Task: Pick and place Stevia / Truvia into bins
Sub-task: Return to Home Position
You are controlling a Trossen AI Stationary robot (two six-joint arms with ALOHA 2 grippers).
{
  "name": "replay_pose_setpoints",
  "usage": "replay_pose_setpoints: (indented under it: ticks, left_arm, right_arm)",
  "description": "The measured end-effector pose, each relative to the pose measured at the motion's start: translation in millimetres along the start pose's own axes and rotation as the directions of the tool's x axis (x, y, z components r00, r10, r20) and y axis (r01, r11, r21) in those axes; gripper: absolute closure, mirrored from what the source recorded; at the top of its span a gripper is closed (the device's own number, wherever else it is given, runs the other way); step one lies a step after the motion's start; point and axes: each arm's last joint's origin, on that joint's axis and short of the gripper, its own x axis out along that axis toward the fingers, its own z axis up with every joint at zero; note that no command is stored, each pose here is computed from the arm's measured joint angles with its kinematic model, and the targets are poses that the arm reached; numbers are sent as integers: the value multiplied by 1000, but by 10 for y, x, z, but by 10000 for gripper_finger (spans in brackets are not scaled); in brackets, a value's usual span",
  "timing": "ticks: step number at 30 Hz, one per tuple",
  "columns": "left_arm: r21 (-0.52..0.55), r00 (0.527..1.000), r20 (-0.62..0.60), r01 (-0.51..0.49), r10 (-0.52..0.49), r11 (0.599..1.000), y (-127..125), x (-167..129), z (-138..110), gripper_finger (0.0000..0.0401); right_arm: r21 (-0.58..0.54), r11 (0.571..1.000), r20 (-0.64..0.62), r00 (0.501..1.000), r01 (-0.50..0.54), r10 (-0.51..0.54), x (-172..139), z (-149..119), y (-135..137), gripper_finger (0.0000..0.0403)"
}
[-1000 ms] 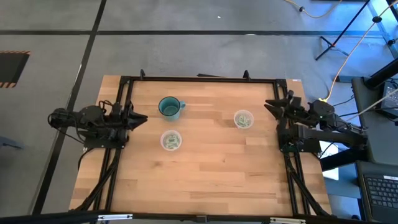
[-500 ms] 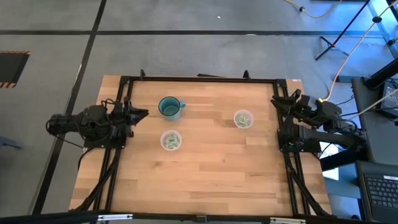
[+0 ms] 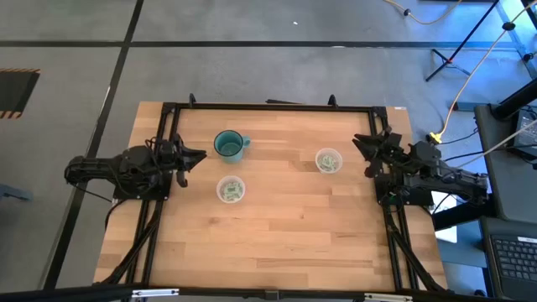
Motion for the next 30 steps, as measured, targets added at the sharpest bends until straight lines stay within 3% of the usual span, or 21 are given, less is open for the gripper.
replay_pose_setpoints:
  ticks: [12, 16, 20, 30]
  left_arm:
    - [-1, 999, -5, -45, 45, 999, 17, 13, -51, 351]
    - [-4, 993, -17, -115, 115, 993, 48, 38, -161, 349]
    - [-17, 992, -37, -122, 122, 992, 65, 69, -306, 347]
    - [-17, 988, -25, -155, 155, 988, 93, 76, -300, 349]
  right_arm:
    - [23, 1000, -32, 999, 5, -4, 36, -128, -3, 301]
    - [27, 1000, -33, 999, 5, -4, 36, -128, -3, 301]
    - [37, 999, -56, 998, 10, -8, 35, -152, -6, 301]
    - [53, 998, -80, 997, 18, -13, 33, -176, -11, 301]
